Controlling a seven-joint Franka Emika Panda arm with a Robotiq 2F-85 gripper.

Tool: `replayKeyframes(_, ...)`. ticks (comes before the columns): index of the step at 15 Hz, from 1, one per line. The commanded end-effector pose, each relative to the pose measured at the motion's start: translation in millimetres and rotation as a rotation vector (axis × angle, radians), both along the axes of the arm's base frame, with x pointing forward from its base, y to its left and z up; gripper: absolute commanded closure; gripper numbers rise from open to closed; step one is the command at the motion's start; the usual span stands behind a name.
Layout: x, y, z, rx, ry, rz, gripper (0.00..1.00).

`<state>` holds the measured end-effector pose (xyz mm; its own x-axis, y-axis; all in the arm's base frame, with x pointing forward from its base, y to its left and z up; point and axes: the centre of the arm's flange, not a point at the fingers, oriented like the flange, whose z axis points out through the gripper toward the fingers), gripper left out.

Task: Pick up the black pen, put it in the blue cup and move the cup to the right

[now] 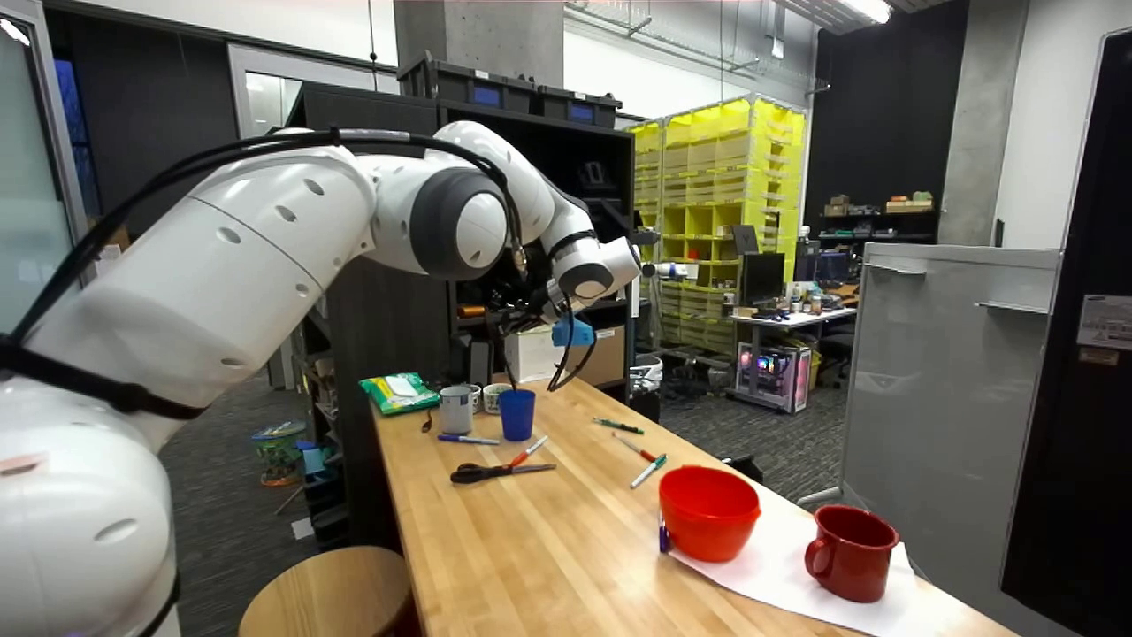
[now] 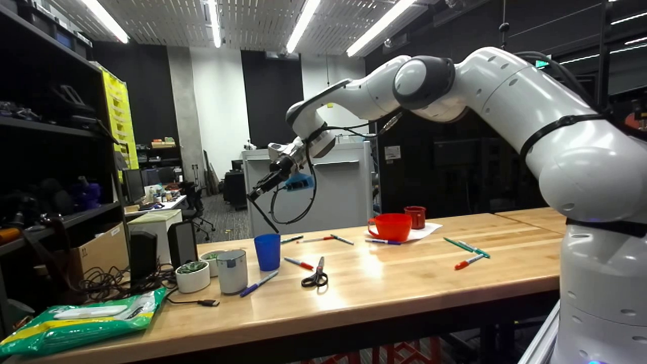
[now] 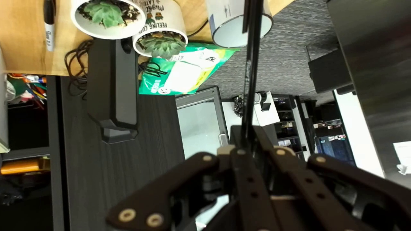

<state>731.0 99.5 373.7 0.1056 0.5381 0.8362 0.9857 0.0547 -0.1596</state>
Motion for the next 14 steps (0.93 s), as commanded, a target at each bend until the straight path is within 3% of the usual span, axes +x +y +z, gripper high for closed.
replayKeyframes(1, 7.0, 5.4, -6.2, 0.028, 0.004, 0.017, 0.98)
replayKeyframes(14, 13.8, 8.9, -40.8, 0.045, 0.026, 0.046, 0.98)
